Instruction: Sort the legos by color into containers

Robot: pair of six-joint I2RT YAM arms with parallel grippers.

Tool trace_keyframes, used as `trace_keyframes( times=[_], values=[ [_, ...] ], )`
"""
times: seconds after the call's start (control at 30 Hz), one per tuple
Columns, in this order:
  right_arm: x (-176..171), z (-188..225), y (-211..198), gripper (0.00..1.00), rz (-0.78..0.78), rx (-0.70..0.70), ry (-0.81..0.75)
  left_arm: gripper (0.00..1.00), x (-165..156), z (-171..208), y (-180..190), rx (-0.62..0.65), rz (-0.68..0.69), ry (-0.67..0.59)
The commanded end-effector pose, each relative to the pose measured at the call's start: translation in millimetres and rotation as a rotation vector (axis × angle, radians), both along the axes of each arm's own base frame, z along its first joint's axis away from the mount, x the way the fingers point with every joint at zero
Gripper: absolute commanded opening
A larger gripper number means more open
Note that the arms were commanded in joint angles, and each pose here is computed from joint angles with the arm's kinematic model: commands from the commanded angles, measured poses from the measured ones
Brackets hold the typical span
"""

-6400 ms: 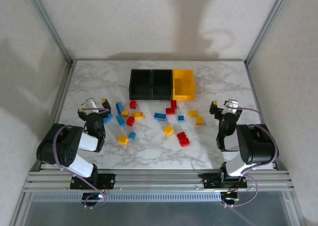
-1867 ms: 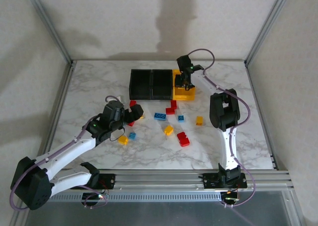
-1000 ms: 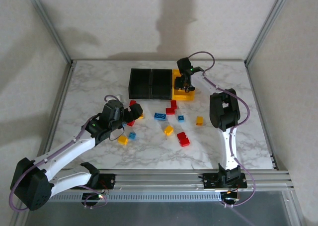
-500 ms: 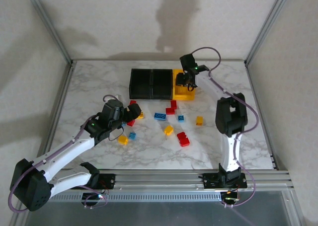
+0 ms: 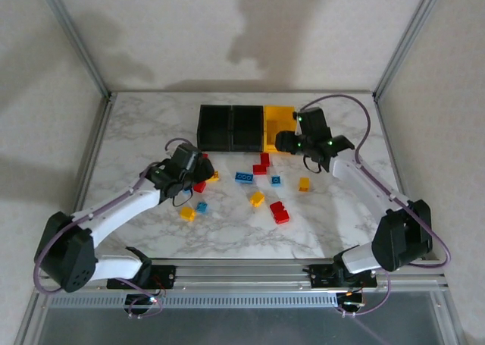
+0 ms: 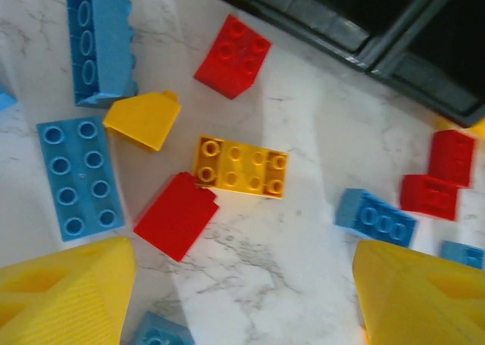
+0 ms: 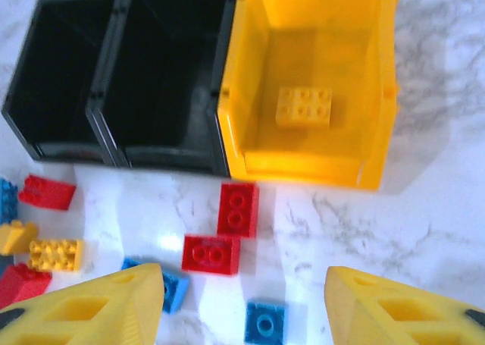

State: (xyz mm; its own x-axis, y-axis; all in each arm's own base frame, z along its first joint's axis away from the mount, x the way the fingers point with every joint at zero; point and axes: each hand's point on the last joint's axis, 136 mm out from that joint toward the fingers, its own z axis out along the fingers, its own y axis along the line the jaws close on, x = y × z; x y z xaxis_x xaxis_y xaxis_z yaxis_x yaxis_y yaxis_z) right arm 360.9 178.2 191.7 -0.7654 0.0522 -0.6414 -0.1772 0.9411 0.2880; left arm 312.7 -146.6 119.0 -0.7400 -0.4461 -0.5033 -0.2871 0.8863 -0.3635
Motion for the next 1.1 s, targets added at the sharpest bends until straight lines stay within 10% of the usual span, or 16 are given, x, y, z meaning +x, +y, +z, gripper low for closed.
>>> trace_keyframes(
  times=[0.0,0.43,1.07],
  values=[
    [-13,0,4,0.58,0.018,0.053,-0.007,0.75,3,-16,10,0.134,-0.036,0.069],
    [-26,-1,-6,0.58,0.003,0.045,-0.016,0.70,31,-59,10,0.367,-0.220,0.241],
    [-21,-6,-7,0.57,-0.013,0.036,-0.010,0.53,0,-101,3,0.310,-0.318,0.367]
  ],
)
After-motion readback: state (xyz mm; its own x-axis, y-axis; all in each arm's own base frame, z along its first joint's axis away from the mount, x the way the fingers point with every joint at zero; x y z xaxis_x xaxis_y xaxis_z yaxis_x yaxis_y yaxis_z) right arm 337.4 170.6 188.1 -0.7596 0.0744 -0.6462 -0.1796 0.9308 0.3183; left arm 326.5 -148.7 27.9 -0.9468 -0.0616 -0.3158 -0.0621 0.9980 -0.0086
